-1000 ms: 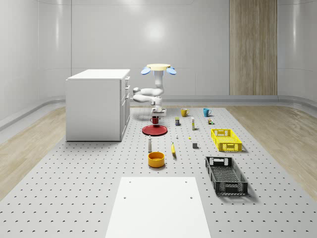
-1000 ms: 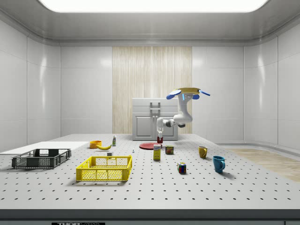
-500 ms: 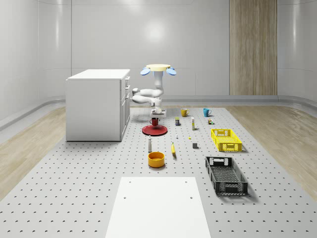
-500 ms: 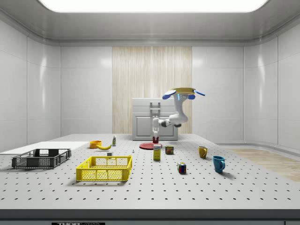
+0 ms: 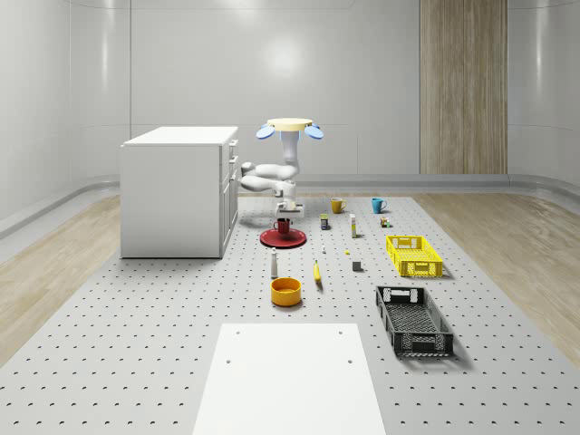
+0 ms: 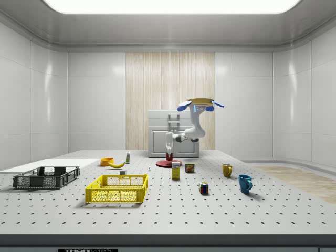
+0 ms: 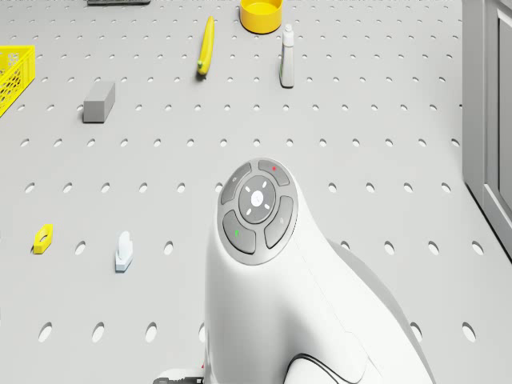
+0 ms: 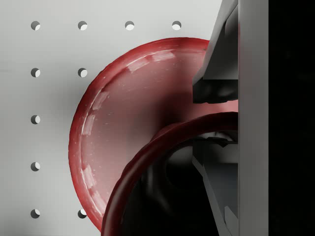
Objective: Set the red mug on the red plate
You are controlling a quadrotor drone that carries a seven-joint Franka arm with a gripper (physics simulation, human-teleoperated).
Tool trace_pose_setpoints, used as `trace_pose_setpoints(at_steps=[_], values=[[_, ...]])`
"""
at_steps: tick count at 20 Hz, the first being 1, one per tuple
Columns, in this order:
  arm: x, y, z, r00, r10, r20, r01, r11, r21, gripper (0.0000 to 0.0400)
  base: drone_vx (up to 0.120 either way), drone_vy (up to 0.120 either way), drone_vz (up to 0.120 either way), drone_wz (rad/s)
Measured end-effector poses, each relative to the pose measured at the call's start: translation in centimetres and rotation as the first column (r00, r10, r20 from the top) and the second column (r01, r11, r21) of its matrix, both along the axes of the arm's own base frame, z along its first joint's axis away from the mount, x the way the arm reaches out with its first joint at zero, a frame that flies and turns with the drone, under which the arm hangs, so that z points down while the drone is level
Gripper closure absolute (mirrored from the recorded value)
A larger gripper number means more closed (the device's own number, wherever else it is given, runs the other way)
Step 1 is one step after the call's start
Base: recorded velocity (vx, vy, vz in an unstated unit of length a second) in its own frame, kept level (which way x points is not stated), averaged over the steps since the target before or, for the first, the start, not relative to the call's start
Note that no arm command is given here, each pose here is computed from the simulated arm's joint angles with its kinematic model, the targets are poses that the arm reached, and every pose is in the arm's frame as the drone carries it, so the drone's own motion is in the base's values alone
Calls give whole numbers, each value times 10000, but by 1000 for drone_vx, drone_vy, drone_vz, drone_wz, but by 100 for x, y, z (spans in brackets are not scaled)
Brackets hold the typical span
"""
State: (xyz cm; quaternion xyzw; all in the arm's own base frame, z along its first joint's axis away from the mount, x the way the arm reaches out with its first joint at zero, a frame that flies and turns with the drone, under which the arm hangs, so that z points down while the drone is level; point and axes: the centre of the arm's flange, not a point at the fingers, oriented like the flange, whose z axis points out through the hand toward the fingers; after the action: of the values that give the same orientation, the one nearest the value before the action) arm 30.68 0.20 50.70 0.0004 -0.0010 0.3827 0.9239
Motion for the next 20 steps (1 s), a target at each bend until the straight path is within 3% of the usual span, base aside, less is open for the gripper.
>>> trace_pose_setpoints(at_steps=[8,10,13,16,20], values=[[0,0,239,10000,1,1,-1,10000,0,300,0,0,0,0],[0,0,286,10000,2,1,-2,10000,0,182,0,0,0,0],[0,0,280,10000,2,1,-2,10000,-1,86,0,0,0,0],[0,1,197,10000,2,1,-2,10000,-1,41,0,0,0,0],[0,0,87,10000,2,0,-2,10000,0,15,0,0,0,0]])
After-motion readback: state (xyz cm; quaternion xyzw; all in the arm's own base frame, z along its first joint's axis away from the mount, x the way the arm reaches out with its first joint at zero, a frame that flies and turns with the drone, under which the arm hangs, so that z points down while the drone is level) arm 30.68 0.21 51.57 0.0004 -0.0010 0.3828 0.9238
